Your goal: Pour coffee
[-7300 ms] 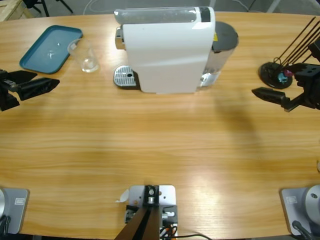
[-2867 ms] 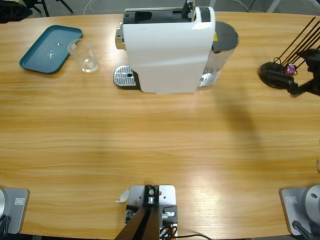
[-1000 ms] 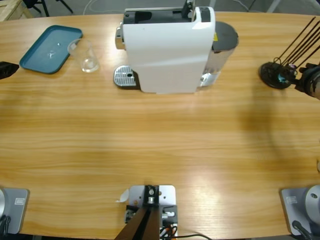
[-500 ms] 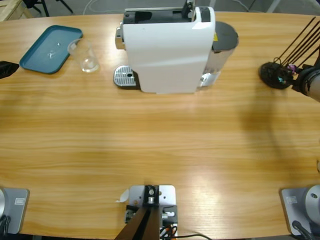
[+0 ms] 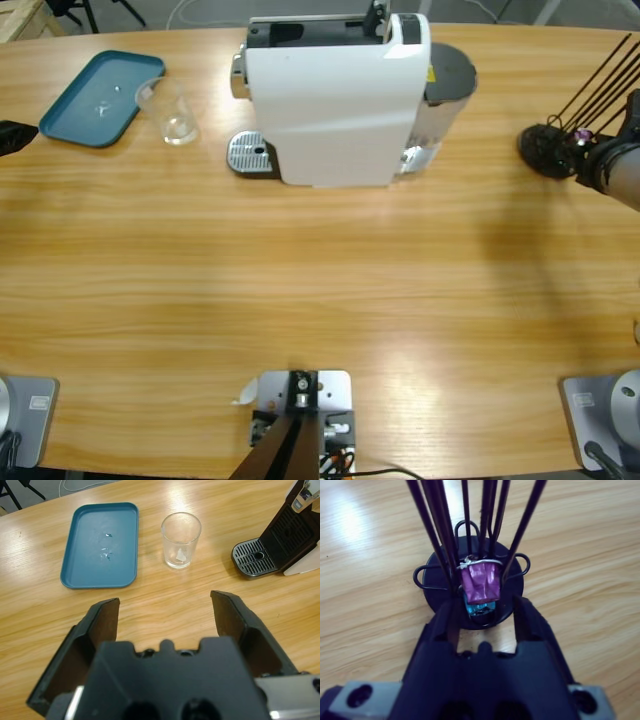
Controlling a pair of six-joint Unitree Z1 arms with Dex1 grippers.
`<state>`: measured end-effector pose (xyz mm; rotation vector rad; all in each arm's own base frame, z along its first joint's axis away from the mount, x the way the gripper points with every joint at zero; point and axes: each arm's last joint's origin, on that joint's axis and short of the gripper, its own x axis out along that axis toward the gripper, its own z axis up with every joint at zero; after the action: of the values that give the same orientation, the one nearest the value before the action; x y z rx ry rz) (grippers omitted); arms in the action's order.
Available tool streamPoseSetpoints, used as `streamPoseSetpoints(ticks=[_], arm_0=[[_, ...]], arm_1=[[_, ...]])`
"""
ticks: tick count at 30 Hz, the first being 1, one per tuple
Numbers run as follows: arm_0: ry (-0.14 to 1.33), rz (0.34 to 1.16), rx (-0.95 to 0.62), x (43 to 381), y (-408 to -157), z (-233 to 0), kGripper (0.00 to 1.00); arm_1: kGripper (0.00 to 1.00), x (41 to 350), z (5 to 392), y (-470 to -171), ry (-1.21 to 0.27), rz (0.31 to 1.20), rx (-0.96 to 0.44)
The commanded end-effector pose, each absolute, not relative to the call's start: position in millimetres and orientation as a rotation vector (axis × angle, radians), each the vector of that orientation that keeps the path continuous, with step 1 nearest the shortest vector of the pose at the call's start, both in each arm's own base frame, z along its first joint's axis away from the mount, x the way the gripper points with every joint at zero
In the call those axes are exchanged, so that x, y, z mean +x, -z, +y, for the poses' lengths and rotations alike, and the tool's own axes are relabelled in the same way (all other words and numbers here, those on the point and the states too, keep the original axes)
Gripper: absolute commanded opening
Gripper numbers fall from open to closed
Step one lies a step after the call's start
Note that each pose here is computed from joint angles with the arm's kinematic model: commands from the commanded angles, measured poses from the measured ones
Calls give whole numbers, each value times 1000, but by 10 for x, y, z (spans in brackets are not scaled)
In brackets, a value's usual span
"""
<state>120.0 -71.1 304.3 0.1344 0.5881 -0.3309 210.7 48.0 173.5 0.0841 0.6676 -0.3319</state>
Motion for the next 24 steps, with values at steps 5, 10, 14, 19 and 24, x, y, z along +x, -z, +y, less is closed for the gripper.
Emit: streamPoseSetpoints(ticks=[5, 10, 14, 19, 24], arm_0=[[310, 631, 147, 1222, -2911, -720, 778], [309, 633, 148, 1227, -2906, -723, 778], [309, 634, 149, 1230, -2906, -725, 778], [309, 634, 148, 1234, -2908, -728, 779], [309, 636, 150, 1242, -2907, -734, 775]], arm_1=[[0, 2124, 464, -1618, 345, 708, 90], [0, 2113, 458, -1629, 350, 702, 89], [0, 2094, 451, -1643, 350, 696, 92], [0, 2000, 417, -1767, 344, 650, 111], [0, 1905, 387, -2111, 304, 565, 107]])
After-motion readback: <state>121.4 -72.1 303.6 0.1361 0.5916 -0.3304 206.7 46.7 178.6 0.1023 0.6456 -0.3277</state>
